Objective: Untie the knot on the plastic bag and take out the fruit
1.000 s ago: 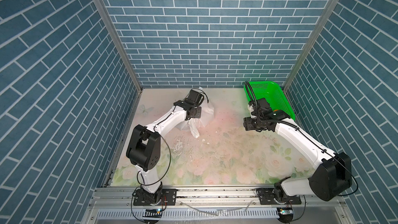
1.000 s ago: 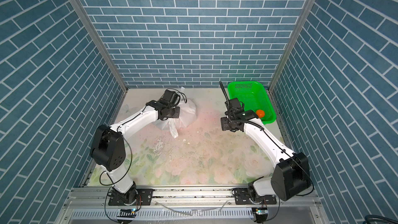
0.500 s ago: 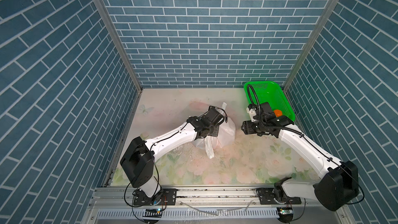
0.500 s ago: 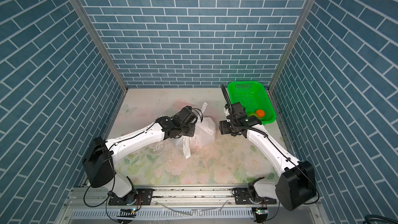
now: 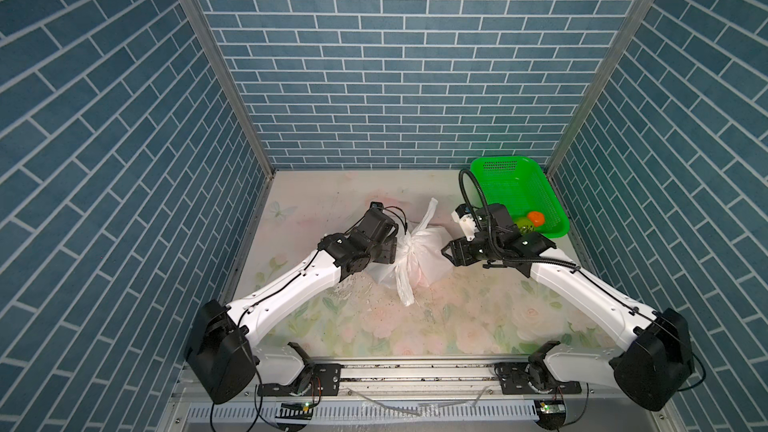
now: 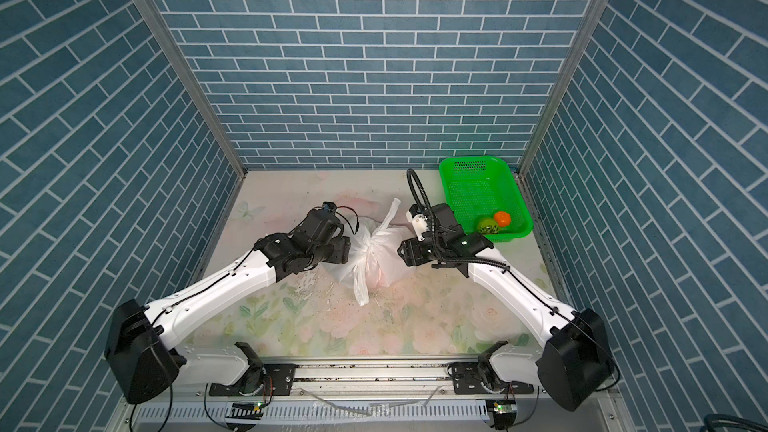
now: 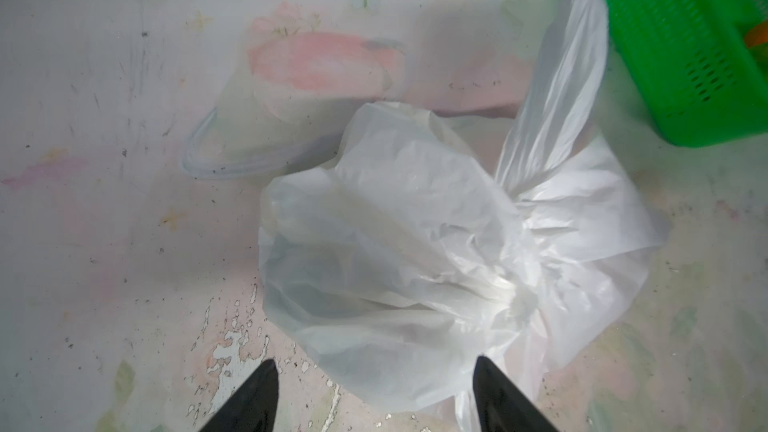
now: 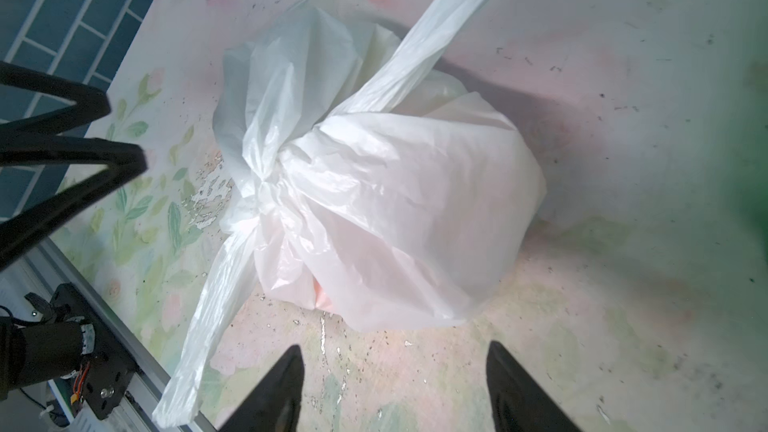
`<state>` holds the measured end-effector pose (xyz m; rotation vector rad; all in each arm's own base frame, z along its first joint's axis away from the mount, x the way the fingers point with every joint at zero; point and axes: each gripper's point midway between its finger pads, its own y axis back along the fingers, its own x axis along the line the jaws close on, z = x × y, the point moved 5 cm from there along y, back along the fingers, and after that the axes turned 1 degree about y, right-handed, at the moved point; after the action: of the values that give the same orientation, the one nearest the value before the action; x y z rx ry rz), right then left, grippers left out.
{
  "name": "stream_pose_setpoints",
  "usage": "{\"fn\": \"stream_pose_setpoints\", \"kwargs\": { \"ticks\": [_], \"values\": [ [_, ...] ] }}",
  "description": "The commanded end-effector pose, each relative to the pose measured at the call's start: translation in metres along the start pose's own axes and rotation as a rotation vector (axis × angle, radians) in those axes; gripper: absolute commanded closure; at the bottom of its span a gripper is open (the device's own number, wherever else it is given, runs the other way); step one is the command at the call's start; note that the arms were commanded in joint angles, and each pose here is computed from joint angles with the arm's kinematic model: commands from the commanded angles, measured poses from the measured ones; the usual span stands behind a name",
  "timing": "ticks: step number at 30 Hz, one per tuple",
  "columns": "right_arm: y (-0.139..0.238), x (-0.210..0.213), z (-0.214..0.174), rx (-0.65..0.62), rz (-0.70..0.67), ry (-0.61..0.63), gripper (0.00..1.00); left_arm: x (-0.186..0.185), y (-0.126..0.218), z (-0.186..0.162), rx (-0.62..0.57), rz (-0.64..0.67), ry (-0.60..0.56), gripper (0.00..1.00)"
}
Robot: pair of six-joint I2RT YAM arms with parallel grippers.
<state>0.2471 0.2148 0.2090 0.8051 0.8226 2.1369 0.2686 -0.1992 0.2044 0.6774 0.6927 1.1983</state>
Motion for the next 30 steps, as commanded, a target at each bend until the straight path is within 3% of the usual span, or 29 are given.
{"fn": "stream_pose_setpoints", "kwargs": {
  "ticks": [1,7,17,22,25,30],
  "values": [
    [-0.011,0.014,0.014,-0.033,0.028,0.063,0.31,-0.016,-0.013,0.003,0.007,-0.090,-0.057,0.21],
    [-0.034,0.029,0.022,-0.023,0.042,0.105,0.33,-0.026,-0.034,0.002,0.027,-0.120,-0.088,0.20],
    [-0.067,0.028,0.035,-0.073,0.019,0.098,0.38,-0.023,-0.050,0.003,0.035,-0.103,-0.060,0.43],
    [-0.081,0.032,0.041,-0.083,0.057,0.102,0.47,-0.022,-0.053,0.002,0.023,-0.116,-0.050,0.45],
    [-0.090,0.029,0.038,-0.066,0.047,0.099,0.57,-0.022,-0.055,0.001,0.028,-0.121,-0.056,0.38],
    [-0.093,0.029,0.038,-0.062,0.050,0.092,0.94,-0.017,-0.047,0.000,0.013,-0.106,-0.083,0.28]
  ]
}}
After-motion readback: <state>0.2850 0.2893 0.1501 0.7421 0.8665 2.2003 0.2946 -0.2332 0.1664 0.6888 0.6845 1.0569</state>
